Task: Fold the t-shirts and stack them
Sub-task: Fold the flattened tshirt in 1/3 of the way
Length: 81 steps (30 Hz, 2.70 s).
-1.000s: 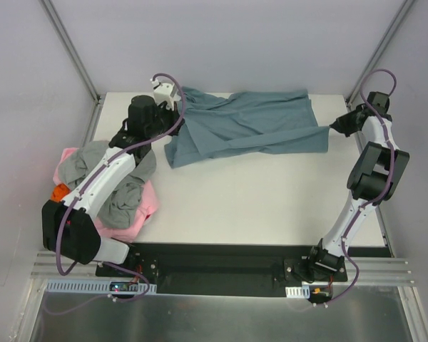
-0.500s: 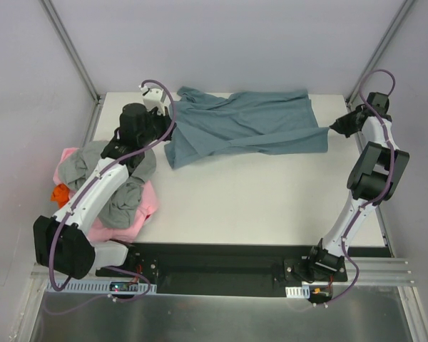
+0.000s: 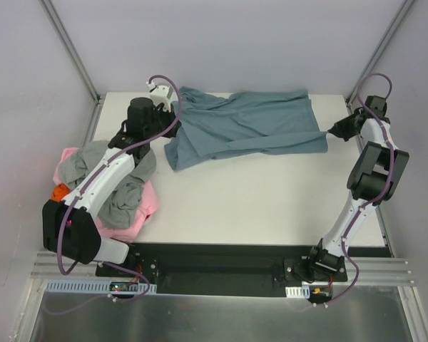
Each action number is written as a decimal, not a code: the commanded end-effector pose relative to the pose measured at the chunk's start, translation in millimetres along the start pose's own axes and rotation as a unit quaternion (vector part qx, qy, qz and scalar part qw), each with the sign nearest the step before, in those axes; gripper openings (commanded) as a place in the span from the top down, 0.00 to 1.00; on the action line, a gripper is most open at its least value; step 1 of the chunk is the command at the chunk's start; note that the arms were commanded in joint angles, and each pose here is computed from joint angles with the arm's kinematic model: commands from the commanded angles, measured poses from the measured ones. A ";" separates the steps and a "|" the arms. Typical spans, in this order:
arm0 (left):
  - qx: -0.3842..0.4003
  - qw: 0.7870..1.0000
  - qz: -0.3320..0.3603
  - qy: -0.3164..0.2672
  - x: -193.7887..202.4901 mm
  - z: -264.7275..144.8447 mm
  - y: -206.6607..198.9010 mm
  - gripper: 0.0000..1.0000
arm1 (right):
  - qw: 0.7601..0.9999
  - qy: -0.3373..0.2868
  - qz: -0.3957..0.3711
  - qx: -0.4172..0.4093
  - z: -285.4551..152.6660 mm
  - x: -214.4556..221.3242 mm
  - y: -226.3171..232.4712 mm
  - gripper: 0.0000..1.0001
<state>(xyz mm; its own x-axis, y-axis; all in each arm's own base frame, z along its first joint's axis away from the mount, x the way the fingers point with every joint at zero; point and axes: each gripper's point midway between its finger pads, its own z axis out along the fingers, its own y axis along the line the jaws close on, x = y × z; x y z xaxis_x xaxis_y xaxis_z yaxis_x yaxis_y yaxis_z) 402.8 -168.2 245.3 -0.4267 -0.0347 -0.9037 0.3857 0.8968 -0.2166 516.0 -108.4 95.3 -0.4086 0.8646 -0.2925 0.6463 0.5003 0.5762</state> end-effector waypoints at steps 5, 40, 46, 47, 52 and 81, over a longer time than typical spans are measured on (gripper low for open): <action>-0.006 1.000 0.005 -0.025 -36.6 10.3 10.8 1.00 | 0.999 -0.037 -0.024 -0.030 -24.5 -16.2 26.3 0.99; 0.006 1.000 -0.026 0.012 -47.9 154.9 84.1 1.00 | 0.999 -0.017 -0.010 -0.038 58.2 -18.8 45.0 0.99; 0.000 1.000 -0.027 0.012 -46.7 178.8 95.4 1.00 | 0.999 -0.012 0.002 -0.041 73.1 -17.8 42.4 0.99; -0.003 1.000 -0.027 0.012 -46.6 181.3 97.1 1.00 | 0.999 -0.014 0.002 -0.044 74.5 -18.9 43.2 0.99; -0.014 0.999 -0.033 0.013 -44.6 196.3 107.0 1.00 | 0.998 -0.022 0.001 -0.050 78.8 -23.1 46.6 0.99; -0.047 0.997 -0.055 -0.035 -64.3 239.6 135.7 1.00 | 0.998 -0.017 0.010 -0.061 102.6 -9.0 43.6 0.99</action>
<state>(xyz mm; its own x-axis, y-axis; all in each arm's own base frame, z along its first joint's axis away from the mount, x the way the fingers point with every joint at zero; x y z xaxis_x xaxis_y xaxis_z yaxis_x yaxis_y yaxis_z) 668.0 -152.6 170.5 -0.4520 -0.1306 -0.8824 0.2655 0.9247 -0.2729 612.3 -95.7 29.2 -0.3795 0.8788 -0.2893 0.5912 0.4708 0.6548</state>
